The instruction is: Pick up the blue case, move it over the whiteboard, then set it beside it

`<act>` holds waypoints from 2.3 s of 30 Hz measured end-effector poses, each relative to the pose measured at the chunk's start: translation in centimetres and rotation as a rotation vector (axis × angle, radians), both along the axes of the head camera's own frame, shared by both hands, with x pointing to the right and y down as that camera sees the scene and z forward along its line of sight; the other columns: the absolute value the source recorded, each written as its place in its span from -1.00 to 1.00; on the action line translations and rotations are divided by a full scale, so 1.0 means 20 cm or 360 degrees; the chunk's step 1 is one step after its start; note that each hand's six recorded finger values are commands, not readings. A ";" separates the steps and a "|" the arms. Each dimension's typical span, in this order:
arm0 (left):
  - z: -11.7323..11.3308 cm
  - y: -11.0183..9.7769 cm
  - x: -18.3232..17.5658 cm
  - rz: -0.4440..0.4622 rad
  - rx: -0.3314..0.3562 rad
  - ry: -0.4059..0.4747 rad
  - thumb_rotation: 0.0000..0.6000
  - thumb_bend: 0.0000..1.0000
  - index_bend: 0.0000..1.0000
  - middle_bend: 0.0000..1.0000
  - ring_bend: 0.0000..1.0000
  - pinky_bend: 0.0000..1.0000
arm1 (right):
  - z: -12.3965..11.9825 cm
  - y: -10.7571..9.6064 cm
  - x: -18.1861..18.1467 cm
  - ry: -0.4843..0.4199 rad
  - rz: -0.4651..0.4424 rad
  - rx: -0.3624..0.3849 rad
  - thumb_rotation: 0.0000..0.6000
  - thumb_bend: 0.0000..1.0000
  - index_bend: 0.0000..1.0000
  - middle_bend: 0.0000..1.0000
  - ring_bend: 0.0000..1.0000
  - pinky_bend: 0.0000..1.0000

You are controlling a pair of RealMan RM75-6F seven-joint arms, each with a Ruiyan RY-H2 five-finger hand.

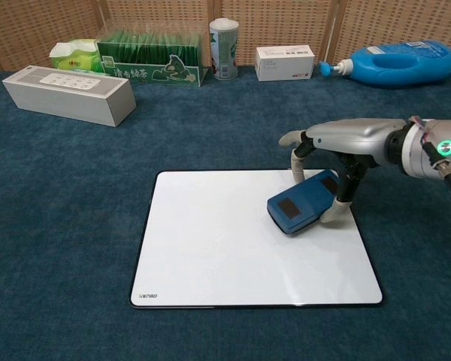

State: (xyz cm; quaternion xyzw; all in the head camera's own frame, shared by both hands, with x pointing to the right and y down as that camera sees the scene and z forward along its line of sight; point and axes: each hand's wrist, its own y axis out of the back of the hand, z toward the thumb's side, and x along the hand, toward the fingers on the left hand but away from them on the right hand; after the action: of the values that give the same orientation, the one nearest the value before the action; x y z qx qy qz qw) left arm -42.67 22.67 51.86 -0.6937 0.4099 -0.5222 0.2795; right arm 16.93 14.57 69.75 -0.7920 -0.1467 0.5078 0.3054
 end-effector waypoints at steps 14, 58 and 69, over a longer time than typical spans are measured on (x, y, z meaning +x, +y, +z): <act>0.01 0.00 0.02 0.0011 -0.0009 0.0016 1.00 -0.09 -0.43 -0.59 -0.73 -0.97 | -0.09 -0.08 0.18 0.0052 0.0112 0.0070 1.00 -0.93 0.34 -0.92 -1.00 -1.00; 0.09 -0.02 0.05 -0.0013 -0.0065 0.0009 1.00 -0.09 -0.45 -0.59 -0.73 -0.97 | -0.01 -0.27 0.51 0.0305 0.0333 0.0171 1.00 -0.93 -0.93 -1.00 -1.00 -1.00; 0.07 -0.03 0.02 -0.0043 -0.0031 -0.0018 1.00 -0.09 -0.46 -0.61 -0.74 -0.97 | -0.17 -0.28 0.58 0.0196 0.0440 0.0325 1.00 -0.91 -0.89 -1.00 -1.00 -1.00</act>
State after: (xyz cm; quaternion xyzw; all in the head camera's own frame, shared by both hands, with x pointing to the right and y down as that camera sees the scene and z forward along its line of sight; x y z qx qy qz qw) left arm -42.17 22.16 53.29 -0.6879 0.4125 -0.5337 0.2680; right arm 28.56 8.97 66.34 -0.6967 -0.2859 0.5749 0.3199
